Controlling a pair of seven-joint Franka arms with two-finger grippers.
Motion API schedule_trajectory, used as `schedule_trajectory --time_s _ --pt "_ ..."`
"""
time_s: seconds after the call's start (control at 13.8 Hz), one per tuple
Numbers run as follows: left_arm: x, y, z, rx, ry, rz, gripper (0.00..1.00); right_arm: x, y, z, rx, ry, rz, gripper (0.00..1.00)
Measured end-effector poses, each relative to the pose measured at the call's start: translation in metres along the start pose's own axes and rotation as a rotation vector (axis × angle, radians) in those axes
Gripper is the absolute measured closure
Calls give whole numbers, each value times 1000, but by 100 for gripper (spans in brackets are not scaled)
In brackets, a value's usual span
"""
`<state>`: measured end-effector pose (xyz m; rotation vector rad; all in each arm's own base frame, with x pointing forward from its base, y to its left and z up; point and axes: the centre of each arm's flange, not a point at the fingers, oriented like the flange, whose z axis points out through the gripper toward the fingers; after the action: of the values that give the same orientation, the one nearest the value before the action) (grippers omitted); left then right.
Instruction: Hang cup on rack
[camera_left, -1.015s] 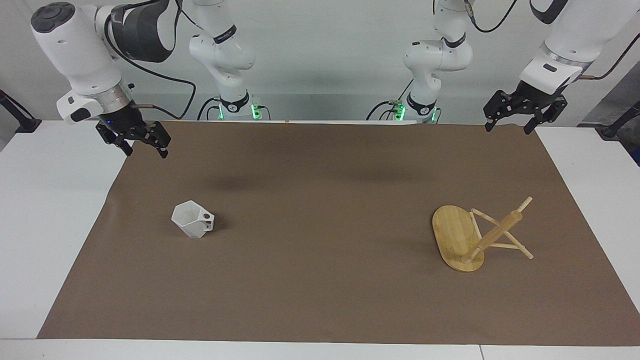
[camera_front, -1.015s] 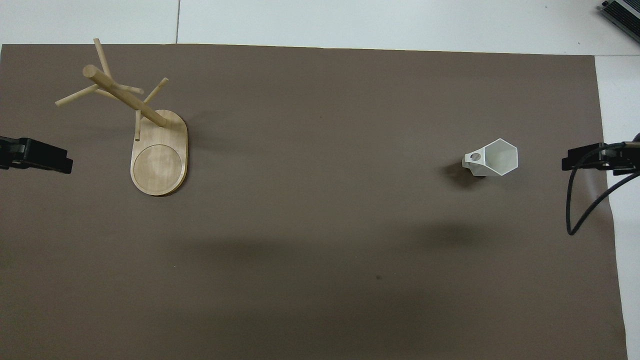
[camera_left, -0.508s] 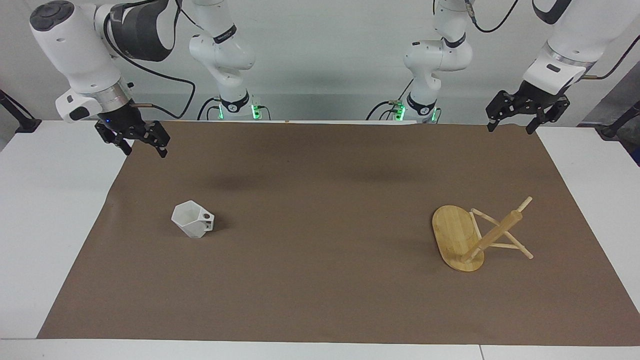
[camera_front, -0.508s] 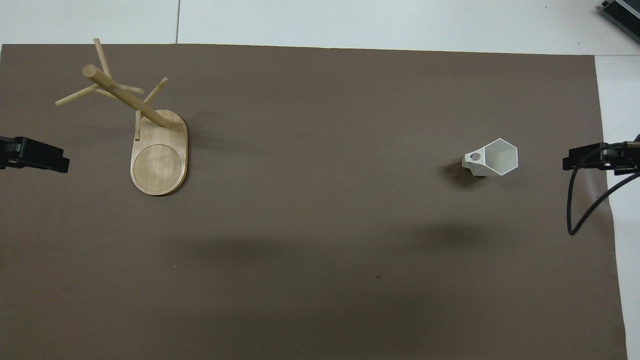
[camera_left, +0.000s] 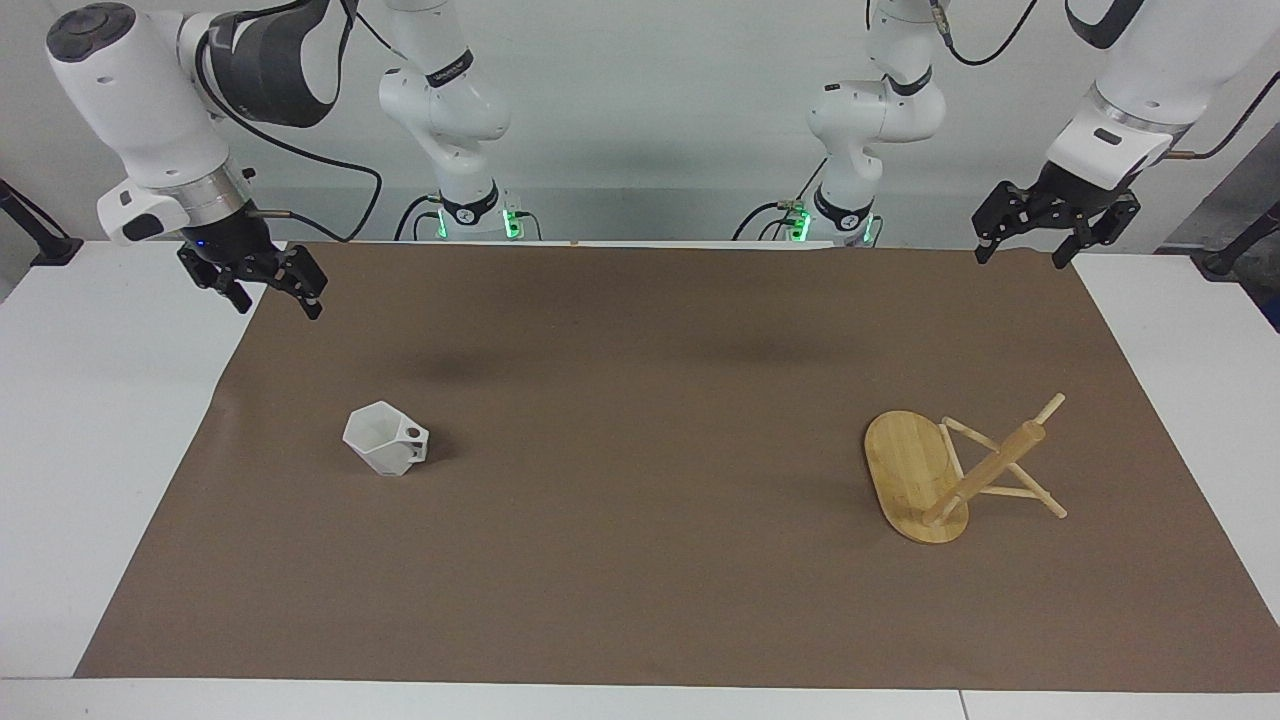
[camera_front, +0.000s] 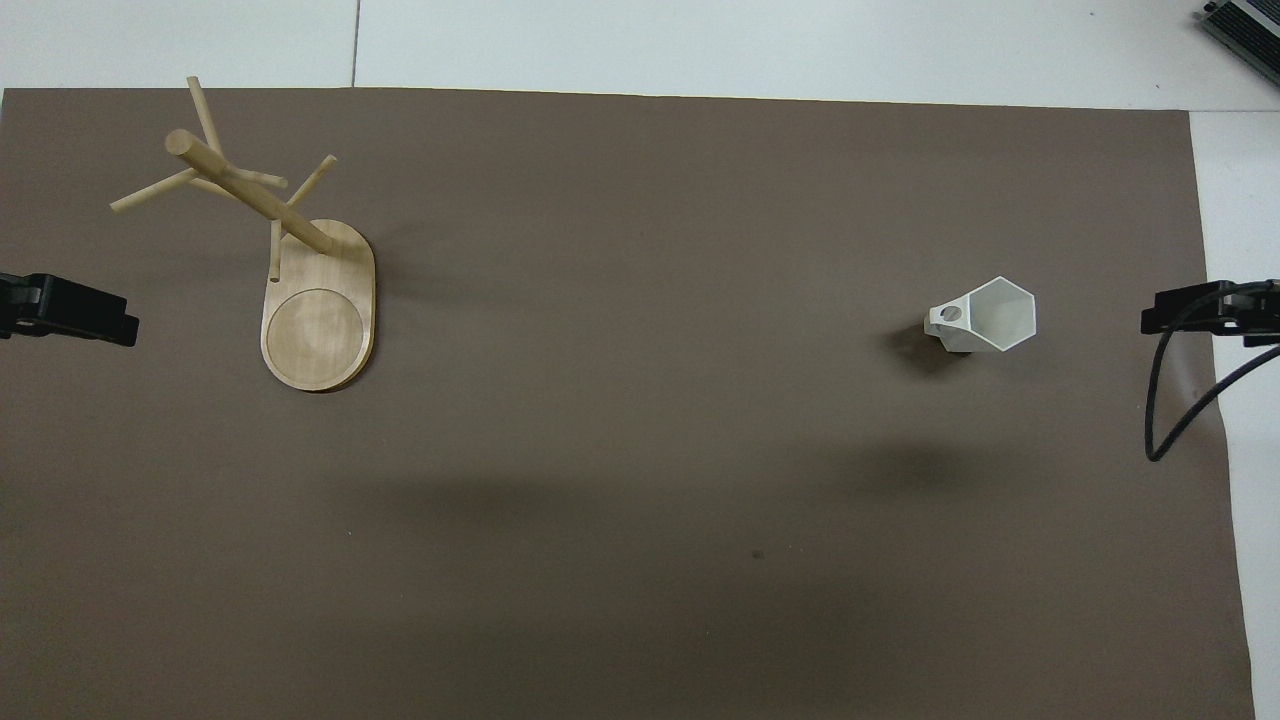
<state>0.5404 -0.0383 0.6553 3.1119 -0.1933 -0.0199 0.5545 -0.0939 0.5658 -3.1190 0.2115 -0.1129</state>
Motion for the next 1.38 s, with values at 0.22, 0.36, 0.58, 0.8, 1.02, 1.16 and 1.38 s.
schedule_trajectory --time_s 0.22,0.36,0.58,0.8,1.02,1.16,1.38 --pt "0 0 0 0 0 0 0 4 1 17 -2 41 2 0" --pt "0 0 0 0 0 0 0 5 2 36 -2 52 3 0" --pt "0 0 0 0 0 0 0 14 4 72 4 49 5 0" --pt "0 0 0 0 0 0 0 32 7 110 12 81 8 0" --pt "0 0 0 0 0 0 0 47 3 150 23 103 1 0" --pt "0 0 0 0 0 0 0 51 -4 173 29 93 -9 0" --pt "0 0 0 0 -1 0 0 49 -12 189 34 67 -22 0"
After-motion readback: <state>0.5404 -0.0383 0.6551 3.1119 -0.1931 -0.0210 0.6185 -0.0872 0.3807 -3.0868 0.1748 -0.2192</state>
